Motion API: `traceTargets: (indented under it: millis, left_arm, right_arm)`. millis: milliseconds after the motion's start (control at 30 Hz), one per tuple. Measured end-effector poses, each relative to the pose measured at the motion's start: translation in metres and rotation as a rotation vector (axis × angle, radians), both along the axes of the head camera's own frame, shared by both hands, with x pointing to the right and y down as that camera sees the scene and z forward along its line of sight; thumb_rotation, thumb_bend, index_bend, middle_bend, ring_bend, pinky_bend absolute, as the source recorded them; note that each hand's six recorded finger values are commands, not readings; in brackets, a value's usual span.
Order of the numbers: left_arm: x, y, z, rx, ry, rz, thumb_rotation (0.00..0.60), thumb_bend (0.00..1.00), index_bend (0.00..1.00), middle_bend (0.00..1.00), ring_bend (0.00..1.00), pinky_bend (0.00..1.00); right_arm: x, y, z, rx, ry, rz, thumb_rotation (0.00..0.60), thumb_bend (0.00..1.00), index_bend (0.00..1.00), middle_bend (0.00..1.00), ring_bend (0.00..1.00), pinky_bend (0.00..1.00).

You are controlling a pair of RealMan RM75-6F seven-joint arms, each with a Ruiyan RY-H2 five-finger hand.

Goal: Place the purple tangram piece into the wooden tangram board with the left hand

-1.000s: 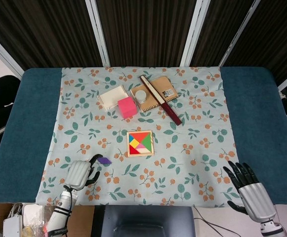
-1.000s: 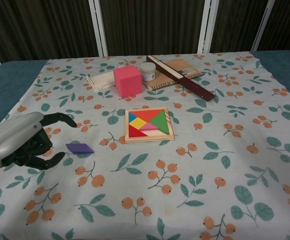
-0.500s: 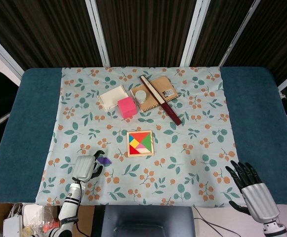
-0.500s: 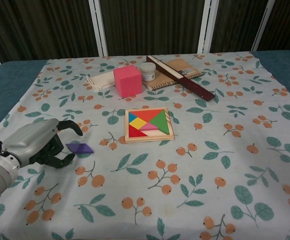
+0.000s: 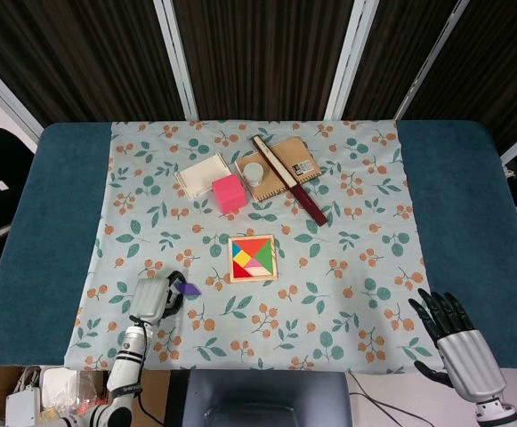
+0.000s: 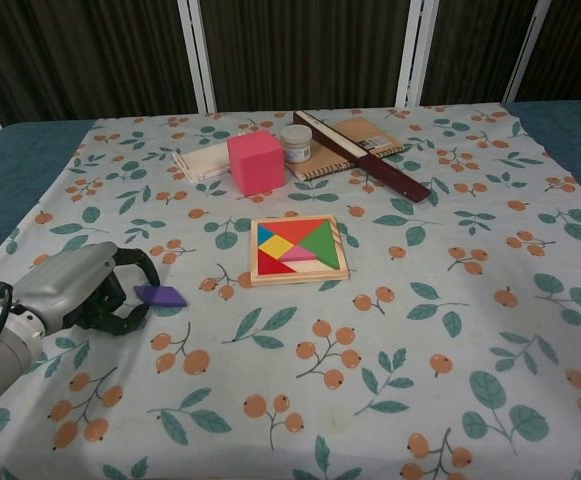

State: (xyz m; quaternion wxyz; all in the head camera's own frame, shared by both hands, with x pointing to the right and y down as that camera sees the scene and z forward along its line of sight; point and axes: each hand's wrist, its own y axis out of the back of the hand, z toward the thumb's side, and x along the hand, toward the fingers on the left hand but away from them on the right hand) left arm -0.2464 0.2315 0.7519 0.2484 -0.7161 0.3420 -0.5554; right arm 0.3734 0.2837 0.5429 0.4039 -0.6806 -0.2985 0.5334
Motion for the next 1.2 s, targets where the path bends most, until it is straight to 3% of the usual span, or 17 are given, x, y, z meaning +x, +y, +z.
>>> traceTargets:
  millis: [300, 800, 1000, 1200]
  left_arm:
    - [0.004, 0.000, -0.002, 0.011, 0.017, 0.002, 0.600, 0.37, 0.44, 1.00, 1.00, 1.00]
    - [0.012, -0.006, -0.012, 0.029, 0.060, -0.031, 0.600, 0.37, 0.54, 1.00, 1.00, 1.00]
    - [0.028, -0.013, -0.024, -0.002, 0.126, -0.082, 0.600, 0.37, 0.54, 1.00, 1.00, 1.00]
    - [0.053, -0.033, -0.028, -0.013, 0.122, -0.102, 0.600, 0.37, 0.55, 1.00, 1.00, 1.00]
  right_arm:
    - [0.000, 0.000, 0.000, 0.000, 0.003, 0.000, 0.600, 0.12, 0.00, 0.00, 0.00, 0.00]
    - [-0.001, 0.000, 0.002, -0.007, 0.003, -0.002, 0.600, 0.12, 0.00, 0.00, 0.00, 0.00]
    - [-0.002, 0.001, 0.002, -0.013, -0.003, -0.009, 0.600, 0.12, 0.00, 0.00, 0.00, 0.00]
    - [-0.002, 0.001, 0.002, -0.023, -0.016, -0.011, 0.600, 0.12, 0.00, 0.00, 0.00, 0.00]
